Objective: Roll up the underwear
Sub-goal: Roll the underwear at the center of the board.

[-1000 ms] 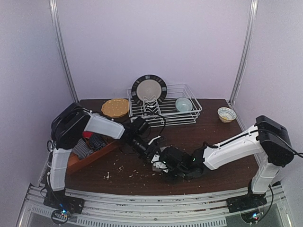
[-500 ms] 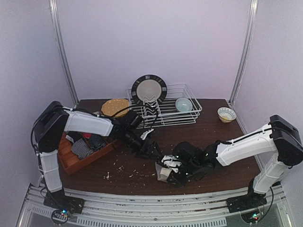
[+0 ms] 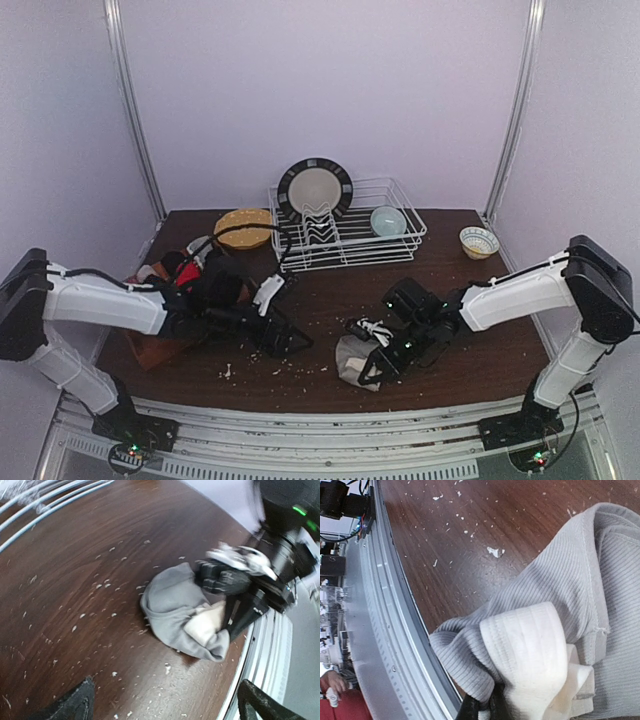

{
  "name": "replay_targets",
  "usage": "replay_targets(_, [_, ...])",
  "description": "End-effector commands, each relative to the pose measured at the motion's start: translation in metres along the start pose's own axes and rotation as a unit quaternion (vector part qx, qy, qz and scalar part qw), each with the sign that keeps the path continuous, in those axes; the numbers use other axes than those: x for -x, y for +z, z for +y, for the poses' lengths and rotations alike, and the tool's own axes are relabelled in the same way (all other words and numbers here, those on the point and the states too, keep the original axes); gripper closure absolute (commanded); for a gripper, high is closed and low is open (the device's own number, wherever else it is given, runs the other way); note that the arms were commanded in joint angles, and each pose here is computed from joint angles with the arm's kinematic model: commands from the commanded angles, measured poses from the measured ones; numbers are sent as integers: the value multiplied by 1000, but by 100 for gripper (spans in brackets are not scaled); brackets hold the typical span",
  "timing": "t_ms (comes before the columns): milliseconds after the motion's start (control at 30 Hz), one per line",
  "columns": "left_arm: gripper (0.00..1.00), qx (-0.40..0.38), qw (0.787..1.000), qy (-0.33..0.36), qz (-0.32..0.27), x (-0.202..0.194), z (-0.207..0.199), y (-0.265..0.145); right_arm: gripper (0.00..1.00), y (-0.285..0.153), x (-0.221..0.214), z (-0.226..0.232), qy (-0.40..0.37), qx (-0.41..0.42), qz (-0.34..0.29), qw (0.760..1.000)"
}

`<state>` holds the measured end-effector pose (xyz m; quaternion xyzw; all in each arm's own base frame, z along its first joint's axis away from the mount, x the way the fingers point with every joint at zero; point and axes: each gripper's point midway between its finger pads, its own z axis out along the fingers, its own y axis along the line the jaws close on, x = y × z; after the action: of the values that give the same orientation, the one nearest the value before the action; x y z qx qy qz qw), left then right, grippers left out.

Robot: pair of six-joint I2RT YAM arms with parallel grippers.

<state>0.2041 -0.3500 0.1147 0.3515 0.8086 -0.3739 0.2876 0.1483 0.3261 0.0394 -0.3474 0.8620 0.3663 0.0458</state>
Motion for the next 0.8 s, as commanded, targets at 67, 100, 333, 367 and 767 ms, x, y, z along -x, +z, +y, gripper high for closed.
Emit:
replay_targets(67, [2, -67, 956, 250, -140, 13, -63, -5, 100, 10, -24, 6, 99, 77, 59, 990])
replay_targets(100, [2, -77, 948, 275, -138, 8, -68, -1, 100, 10, -25, 6, 109, 85, 62, 989])
replay_targets(333, [14, -129, 905, 402, -58, -23, -90, 36, 100, 13, -26, 2, 132, 101, 73, 983])
replay_targets(367, [14, -131, 901, 411, -46, -27, -90, 42, 100, 13, -27, 1, 133, 101, 74, 983])
replay_targets(767, [34, -167, 875, 452, 40, -58, -89, 84, 100, 17, -29, -8, 142, 94, 74, 983])
